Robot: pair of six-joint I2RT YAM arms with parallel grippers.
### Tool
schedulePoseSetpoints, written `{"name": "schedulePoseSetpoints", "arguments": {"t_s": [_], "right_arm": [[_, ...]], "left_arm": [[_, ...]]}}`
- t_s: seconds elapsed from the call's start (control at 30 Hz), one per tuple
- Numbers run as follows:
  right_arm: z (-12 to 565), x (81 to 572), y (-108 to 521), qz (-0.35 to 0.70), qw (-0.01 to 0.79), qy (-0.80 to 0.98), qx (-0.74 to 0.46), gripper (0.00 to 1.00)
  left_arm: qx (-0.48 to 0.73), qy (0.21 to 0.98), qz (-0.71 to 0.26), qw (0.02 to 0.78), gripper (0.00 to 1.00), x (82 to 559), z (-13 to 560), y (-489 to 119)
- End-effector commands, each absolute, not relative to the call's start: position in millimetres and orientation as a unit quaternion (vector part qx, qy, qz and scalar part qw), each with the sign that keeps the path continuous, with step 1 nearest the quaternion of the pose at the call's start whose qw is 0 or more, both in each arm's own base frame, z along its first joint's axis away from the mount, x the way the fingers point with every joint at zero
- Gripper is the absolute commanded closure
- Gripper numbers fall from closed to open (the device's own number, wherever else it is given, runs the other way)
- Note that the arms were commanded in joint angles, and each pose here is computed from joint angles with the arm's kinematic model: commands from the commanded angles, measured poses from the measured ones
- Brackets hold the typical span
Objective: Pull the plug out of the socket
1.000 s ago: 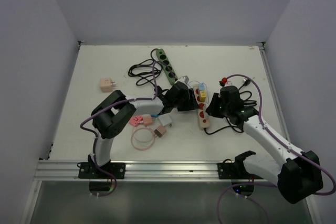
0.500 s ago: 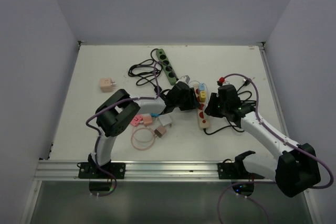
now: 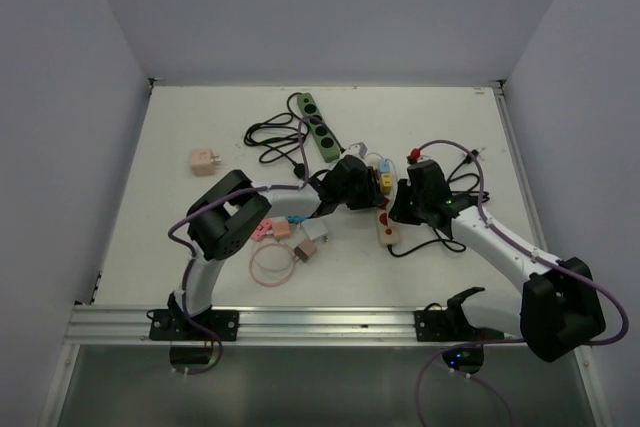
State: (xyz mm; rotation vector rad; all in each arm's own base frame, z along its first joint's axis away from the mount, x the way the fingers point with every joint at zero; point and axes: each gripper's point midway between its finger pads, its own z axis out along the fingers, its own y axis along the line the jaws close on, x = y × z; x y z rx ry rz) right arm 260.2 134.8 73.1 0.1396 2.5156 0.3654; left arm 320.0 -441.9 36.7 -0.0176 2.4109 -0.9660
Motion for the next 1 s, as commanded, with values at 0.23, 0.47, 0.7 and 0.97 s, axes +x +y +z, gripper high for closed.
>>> {"name": "schedulePoseSetpoints", "arguments": {"t_s": [0.23,0.47,0.7,0.97], "right_arm": [[113,286,150,0.152,0.339,0.927,0.051,1.0],[134,293,163,0.187,0.363,0.912,0.043,1.0],[165,295,166,0.213,0.405,0.888,0.04,1.0],[197,293,157,0.21,0.447,0.869,0.032,1.0]], "left_arm": [[-0.004,0.935,-0.232,0.269,0.71,304,-12,-423],[0.008,0.949,-0.165,0.269,0.74,296,-32,-415],[0.018,0.958,-0.124,0.26,0.76,289,-50,-405],[0.021,0.963,-0.107,0.248,0.76,285,-65,-399]]}}
